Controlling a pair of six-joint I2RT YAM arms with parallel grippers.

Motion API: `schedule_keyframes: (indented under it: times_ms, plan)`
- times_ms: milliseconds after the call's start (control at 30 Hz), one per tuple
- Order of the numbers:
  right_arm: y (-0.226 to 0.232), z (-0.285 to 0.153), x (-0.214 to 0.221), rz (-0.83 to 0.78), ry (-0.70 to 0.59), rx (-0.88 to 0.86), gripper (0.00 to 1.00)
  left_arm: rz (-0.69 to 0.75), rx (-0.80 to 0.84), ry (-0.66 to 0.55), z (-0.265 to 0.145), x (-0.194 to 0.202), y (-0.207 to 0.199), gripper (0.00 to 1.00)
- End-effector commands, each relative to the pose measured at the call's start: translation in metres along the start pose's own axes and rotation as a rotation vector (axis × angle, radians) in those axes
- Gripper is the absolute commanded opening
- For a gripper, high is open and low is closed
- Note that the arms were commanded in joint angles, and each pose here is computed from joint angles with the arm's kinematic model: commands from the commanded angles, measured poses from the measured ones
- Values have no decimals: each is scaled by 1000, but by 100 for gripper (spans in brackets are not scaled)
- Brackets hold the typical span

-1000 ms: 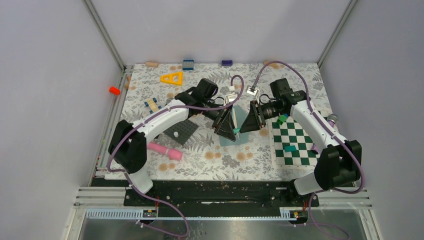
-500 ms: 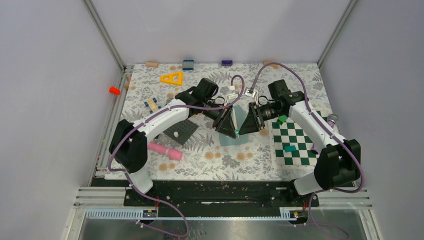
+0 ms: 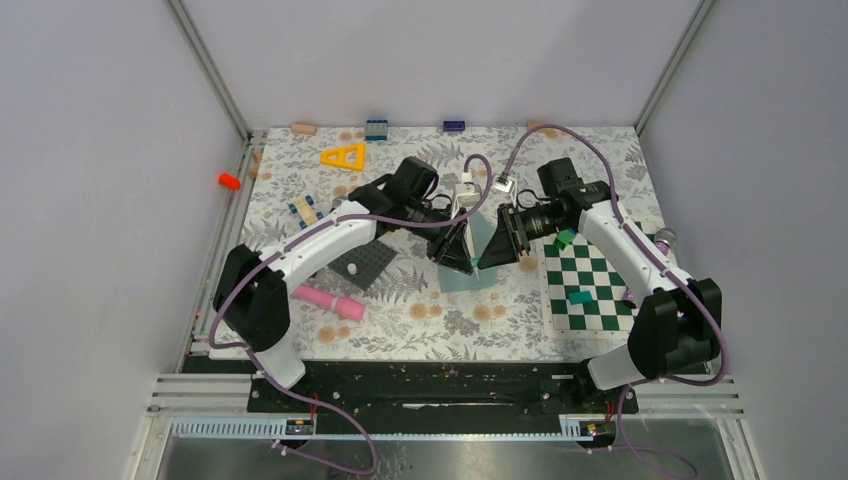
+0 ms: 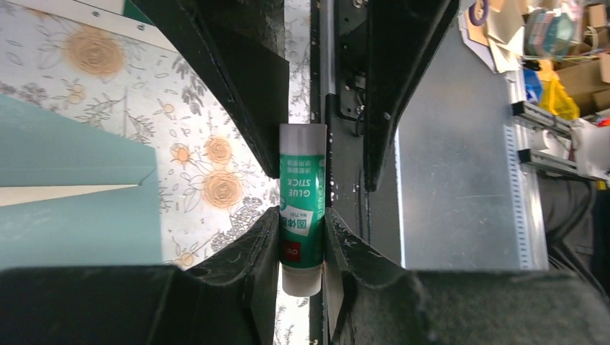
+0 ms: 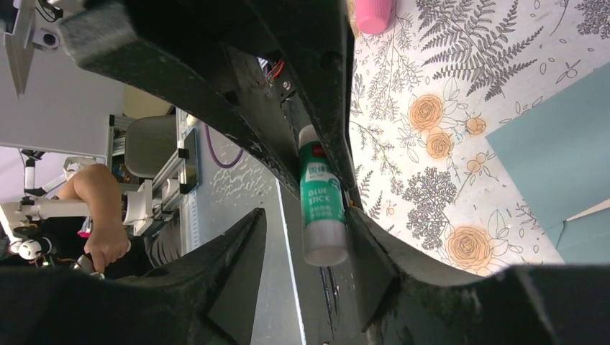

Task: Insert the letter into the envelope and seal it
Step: Unscrew the solid glue.

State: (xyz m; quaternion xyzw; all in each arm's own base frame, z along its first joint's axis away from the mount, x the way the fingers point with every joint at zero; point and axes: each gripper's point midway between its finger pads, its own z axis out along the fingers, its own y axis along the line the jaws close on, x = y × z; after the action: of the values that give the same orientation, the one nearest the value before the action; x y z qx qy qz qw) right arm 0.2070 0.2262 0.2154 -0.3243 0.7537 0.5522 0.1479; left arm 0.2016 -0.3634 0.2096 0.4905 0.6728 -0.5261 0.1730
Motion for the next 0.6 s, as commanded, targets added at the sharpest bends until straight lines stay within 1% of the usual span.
schedule_keyframes:
  times_ms: [0, 100, 200, 300, 433, 567]
  plan:
    - [8, -8, -16, 30, -41, -22, 53, 129, -104, -47, -14, -22, -4, 13]
    - [4, -12, -17, 36, -55, -16, 55, 137, -94, -51, -14, -22, -7, 14]
    - [3, -17, -14, -44, -68, 9, 56, 123, -36, -36, -11, -18, -14, 15]
    - [7, -19, -16, -50, -81, 15, 55, 124, -61, -27, -10, -15, -9, 15]
    - [6, -19, -22, 29, -85, -11, 51, 140, -101, -16, -8, -13, -4, 15]
    - [0, -16, -20, 58, -77, -18, 45, 151, -124, -17, -8, -15, -3, 14]
